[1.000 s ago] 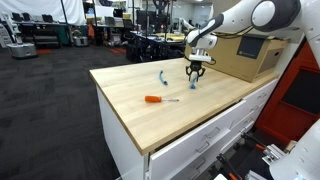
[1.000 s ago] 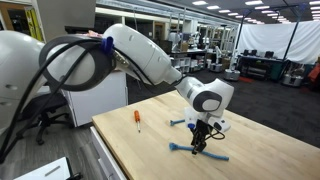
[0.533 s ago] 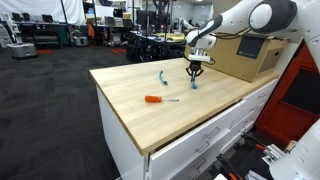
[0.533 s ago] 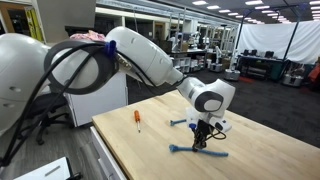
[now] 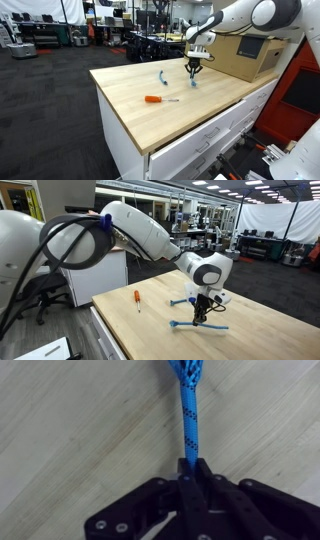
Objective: Place the rope on the right on top of the rope on the left.
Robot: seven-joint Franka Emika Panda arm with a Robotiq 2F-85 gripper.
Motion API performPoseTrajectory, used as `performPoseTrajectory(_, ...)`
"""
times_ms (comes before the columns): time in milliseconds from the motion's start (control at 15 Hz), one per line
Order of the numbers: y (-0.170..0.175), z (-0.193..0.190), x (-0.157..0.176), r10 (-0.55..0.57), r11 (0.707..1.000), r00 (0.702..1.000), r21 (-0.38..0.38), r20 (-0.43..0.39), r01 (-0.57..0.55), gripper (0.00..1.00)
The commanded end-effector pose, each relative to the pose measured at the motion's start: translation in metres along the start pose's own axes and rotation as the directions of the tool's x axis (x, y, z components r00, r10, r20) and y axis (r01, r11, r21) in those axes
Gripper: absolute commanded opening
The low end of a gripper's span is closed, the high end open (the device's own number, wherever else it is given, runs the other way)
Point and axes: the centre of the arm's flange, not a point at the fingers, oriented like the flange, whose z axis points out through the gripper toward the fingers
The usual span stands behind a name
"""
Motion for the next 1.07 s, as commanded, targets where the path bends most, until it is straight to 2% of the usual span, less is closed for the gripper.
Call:
performPoseTrajectory(0,-0.005,-0.031,-0.026,-0.108,0.993,0.994,-0.047,-0.03,0.106,0.03)
performPoseTrajectory(267,-0.031,-0.056,-0.051,-0.321,0.938,0.945,-0.155,-0.06,0.309,0.03)
performPoseTrajectory(467,-0.059,-0.07,-0.077,-0.467,0.87,0.882,-0.206,-0.058,0.447,0.03)
performPoseTrajectory(733,-0.107,-0.077,-0.113,-0.64,0.746,0.768,-0.261,-0.027,0.613,0.03)
performPoseTrajectory(1000,-0.144,-0.077,-0.134,-0.785,0.589,0.619,-0.279,0.024,0.759,0.03)
